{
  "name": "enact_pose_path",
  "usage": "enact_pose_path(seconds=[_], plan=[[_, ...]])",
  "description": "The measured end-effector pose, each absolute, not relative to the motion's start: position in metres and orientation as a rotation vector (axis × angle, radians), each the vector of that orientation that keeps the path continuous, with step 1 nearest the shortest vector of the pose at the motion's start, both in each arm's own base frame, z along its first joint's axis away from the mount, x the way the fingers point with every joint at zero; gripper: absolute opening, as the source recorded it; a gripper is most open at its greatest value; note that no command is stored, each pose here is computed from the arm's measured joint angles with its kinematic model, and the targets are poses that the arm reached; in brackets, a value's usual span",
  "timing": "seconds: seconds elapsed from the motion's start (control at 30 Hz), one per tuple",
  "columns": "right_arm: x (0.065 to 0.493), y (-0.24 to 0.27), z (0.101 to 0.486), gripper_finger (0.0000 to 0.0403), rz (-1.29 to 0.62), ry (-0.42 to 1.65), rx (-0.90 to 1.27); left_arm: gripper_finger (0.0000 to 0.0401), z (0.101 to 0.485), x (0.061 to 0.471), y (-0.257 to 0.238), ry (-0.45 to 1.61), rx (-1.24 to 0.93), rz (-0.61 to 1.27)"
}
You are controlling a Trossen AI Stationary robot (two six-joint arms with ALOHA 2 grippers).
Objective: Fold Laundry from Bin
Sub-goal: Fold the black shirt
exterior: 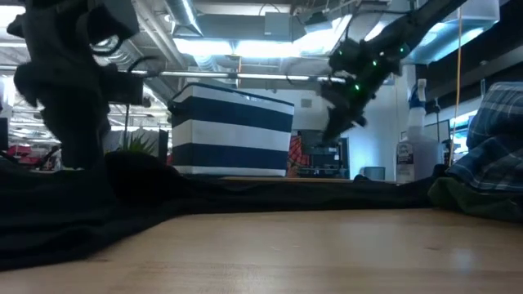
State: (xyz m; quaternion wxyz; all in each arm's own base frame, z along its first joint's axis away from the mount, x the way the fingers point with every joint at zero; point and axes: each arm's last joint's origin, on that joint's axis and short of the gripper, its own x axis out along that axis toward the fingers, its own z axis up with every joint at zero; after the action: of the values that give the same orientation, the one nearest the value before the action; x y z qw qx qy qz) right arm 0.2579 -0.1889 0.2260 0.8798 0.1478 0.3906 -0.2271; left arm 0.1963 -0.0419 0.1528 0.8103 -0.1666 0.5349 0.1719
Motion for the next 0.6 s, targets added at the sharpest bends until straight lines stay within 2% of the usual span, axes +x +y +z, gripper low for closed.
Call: enact_pose_path(seconds=[0.27, 0.47, 0.6], plan=[[0.314, -0.104, 0.240, 0.0019, -0.163, 0.672, 0.075, 0.0112, 0.177, 0.190, -0.045, 0.993, -0.374, 0.320], [0.339, -0.029, 0.251, 0.0019, 0.007, 0.534, -0.149, 0.0102, 0.176, 0.187, -0.047, 1.004, -0.306, 0.334], [0.348, 0.006, 0.242, 0.0019, 0.065, 0.516, -0.184, 0.0098, 0.172, 0.190, -0.046, 1.026, -0.304, 0.343]])
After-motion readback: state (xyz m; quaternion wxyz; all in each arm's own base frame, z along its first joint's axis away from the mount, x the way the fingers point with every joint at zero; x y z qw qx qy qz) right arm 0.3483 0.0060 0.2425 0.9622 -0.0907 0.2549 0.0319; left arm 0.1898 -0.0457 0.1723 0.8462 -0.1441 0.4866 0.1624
